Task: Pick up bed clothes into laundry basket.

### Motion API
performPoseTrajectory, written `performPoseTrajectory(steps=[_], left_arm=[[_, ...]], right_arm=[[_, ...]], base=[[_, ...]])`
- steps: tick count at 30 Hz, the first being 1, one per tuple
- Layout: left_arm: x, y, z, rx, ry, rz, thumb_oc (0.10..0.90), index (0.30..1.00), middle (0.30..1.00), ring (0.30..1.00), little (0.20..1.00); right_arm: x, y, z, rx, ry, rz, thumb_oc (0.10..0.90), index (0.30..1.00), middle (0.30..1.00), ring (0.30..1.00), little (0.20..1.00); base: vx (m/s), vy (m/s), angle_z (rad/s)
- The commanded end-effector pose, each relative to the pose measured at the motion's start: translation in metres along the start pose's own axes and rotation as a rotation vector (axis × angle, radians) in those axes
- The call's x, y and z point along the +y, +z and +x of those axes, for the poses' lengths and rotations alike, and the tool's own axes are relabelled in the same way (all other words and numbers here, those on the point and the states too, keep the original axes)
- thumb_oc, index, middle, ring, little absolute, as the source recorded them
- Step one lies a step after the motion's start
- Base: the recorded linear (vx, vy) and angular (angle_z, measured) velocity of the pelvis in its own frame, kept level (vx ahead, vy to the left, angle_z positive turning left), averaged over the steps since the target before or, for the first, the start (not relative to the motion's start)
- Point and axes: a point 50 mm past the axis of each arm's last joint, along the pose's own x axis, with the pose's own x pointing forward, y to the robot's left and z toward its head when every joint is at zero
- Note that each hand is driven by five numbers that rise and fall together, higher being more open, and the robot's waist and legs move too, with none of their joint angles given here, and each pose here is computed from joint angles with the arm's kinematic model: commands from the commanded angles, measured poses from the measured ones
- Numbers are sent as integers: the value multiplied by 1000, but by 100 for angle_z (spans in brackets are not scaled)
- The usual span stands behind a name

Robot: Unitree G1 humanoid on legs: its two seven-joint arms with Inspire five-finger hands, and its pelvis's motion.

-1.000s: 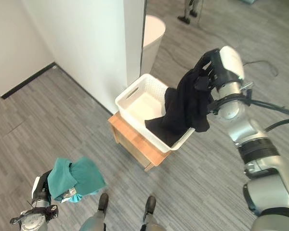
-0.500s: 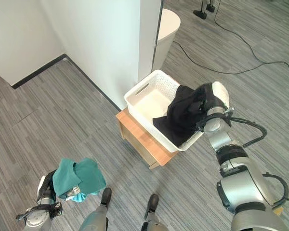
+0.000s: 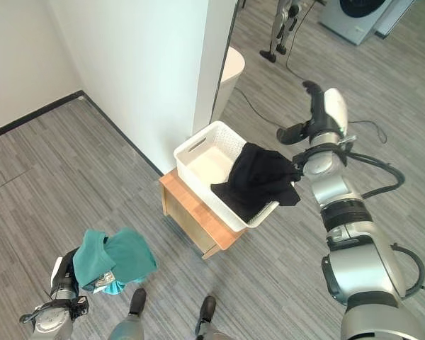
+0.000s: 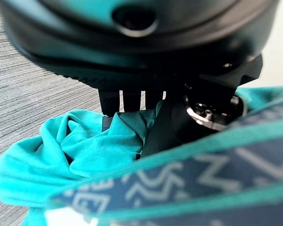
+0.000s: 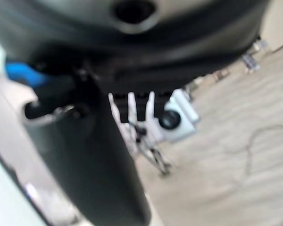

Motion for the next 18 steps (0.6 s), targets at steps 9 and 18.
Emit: performPoseTrajectory(steps=[9, 18], left_arm=[[19, 25, -3, -131, 77, -40, 400, 300, 300, 300, 300], [31, 103, 2, -448, 143, -55, 400, 300, 300, 300, 300]], right_arm=[[-126, -24, -21, -38, -359, -2, 800, 900, 900, 900, 900], [-129, -168, -143, 427, -458, 12, 800, 900, 900, 900, 900]], base=[[12, 42, -14], [-10, 4, -4]])
